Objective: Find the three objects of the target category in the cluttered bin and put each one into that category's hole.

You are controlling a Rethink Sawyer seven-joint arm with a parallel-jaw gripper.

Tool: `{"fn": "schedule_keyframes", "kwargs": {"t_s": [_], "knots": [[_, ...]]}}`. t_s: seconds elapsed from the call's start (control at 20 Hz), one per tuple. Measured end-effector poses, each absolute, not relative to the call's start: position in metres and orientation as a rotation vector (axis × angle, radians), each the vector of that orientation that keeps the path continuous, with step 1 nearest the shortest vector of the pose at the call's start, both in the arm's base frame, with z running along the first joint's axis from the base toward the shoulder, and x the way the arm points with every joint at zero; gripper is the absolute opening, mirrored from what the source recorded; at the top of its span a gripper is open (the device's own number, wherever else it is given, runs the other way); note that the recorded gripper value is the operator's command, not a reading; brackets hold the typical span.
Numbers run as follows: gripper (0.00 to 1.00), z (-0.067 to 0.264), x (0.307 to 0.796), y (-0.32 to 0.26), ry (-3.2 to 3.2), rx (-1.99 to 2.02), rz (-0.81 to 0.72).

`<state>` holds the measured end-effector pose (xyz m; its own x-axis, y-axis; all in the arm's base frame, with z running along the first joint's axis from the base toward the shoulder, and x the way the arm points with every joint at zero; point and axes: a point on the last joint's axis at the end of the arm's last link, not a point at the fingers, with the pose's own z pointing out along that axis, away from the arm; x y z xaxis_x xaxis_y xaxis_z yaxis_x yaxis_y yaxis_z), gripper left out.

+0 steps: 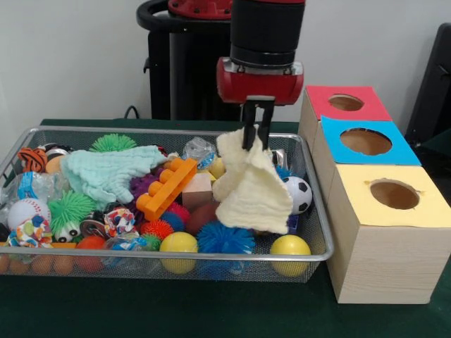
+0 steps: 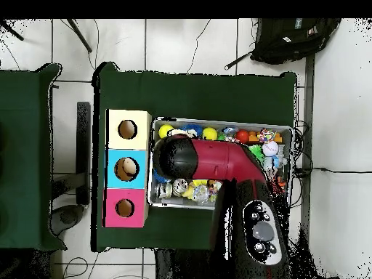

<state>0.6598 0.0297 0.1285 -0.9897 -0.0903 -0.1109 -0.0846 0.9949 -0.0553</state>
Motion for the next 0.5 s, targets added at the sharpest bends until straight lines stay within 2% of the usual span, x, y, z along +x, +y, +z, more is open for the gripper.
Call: {"fn": "schedule_keyframes", "kwargs": {"t_s": [0.5], "knots": [[0.0, 0.162, 0.679, 0.058, 3.02, -0.139, -0.059]]}}
